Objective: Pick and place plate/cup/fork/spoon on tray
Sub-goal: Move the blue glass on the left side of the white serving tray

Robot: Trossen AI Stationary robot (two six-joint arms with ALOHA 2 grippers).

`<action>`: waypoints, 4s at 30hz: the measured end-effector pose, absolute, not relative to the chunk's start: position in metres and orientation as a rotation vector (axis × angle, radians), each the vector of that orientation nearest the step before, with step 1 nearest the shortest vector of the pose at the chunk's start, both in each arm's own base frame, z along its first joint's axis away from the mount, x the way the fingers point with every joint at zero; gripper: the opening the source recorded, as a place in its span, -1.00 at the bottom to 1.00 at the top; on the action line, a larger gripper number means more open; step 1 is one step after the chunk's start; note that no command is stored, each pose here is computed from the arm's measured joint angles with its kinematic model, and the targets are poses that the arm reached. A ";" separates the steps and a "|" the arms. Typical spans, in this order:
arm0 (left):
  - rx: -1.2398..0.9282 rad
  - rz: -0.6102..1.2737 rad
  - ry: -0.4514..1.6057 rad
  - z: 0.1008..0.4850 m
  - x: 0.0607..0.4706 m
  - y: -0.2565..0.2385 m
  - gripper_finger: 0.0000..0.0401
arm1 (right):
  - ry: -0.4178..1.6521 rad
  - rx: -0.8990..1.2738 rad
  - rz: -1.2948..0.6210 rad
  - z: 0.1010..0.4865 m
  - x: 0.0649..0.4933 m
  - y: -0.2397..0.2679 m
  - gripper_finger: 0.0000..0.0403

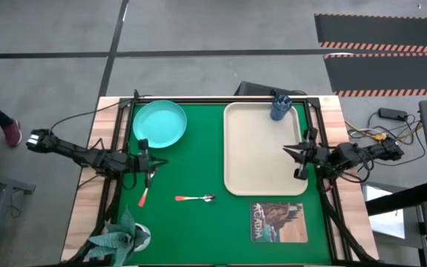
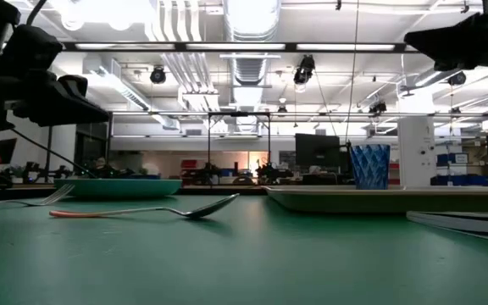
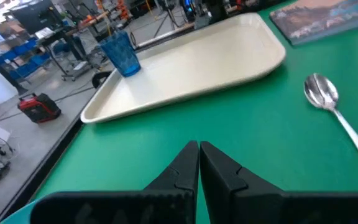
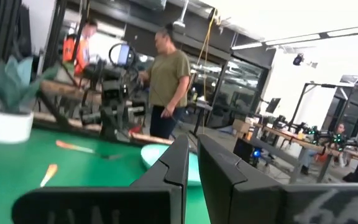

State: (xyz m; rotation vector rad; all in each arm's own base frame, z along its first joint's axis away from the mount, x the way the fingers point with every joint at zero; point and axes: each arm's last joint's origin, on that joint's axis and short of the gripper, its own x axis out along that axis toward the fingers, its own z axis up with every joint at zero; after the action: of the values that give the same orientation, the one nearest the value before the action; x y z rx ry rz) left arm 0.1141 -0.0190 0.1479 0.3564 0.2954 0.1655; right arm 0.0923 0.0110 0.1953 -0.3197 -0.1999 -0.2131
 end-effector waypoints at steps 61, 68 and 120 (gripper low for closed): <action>0.219 0.300 -0.433 0.245 0.123 -0.021 -1.00 | 1.098 0.533 -0.802 0.302 0.208 -0.214 -0.86; 0.224 0.298 -0.423 0.242 0.123 -0.021 -1.00 | 1.173 0.612 -0.786 0.291 0.196 -0.242 -0.59; 0.208 0.306 -0.459 0.246 0.120 -0.021 -1.00 | 1.326 0.337 -0.581 0.269 0.302 -0.189 -0.95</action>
State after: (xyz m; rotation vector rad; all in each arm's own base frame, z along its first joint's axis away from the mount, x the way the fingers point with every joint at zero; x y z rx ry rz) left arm 0.1205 -0.0206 0.2457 0.2081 -0.4592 0.3056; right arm 0.3025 -0.1888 0.2689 0.3373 1.3260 -0.5811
